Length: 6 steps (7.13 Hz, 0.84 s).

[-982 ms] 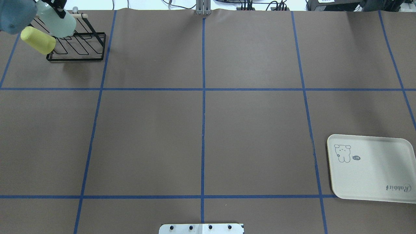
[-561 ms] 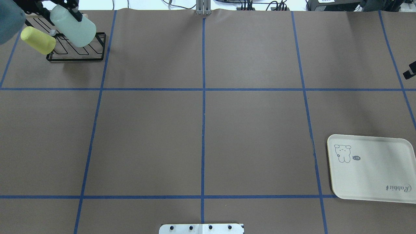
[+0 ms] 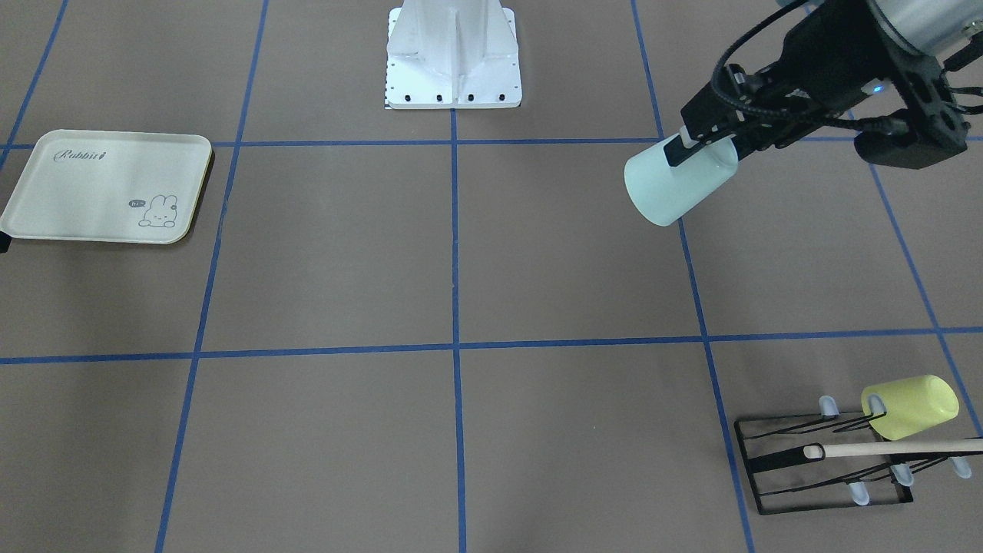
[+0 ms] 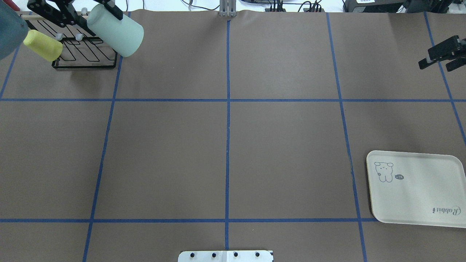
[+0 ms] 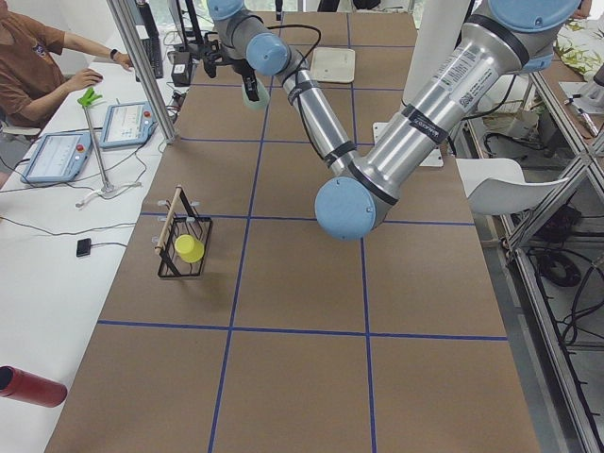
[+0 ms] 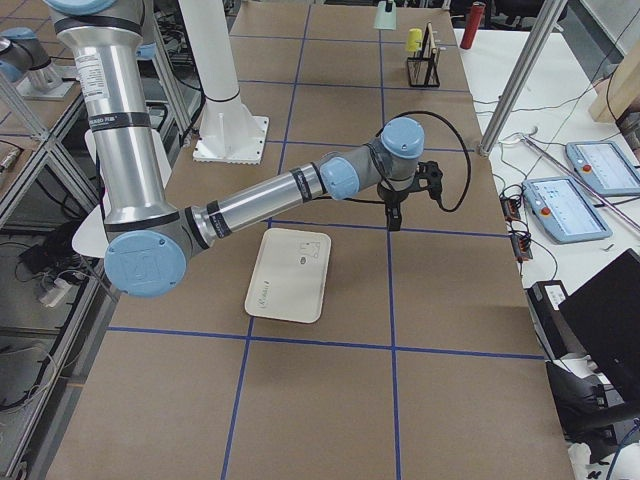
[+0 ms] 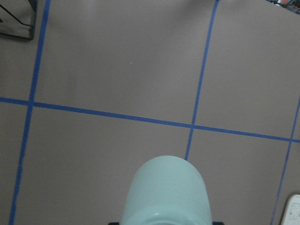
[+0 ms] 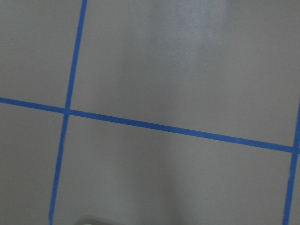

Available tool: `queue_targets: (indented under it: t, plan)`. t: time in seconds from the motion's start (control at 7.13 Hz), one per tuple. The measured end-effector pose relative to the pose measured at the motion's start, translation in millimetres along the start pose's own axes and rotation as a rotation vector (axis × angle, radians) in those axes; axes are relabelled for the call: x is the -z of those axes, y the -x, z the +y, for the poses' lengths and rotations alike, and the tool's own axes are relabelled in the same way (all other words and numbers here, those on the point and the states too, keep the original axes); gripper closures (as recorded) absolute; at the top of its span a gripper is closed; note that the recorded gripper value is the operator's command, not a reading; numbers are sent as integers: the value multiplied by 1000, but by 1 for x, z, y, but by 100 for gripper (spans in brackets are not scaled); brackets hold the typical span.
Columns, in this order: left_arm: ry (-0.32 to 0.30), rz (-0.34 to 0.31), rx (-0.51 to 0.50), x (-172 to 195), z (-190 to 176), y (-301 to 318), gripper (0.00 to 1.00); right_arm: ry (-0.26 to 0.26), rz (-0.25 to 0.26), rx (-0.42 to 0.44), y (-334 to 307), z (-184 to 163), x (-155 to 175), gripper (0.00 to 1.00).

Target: Left arm grabs green cup and hands to right arm on tray

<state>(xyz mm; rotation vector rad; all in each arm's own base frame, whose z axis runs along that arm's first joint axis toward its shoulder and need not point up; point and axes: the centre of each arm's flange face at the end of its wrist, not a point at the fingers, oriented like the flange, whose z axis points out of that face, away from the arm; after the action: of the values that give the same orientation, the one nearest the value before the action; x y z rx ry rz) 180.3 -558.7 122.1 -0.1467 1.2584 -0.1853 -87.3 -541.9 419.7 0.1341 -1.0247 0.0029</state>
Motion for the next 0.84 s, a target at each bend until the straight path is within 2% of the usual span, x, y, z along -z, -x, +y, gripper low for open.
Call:
queue_targets:
  t: [0.28,0.7,0.84]
  plan:
    - [4,116,48,-9,25,-16,100,-42,-112,-82,44,13,-21,1]
    - [-66,264,113,-28,53,-37,100,-53,-260,-135,89,38,-35,1]
    - [-63,308,145,-42,64,-42,100,-55,-311,-141,100,46,-36,1]
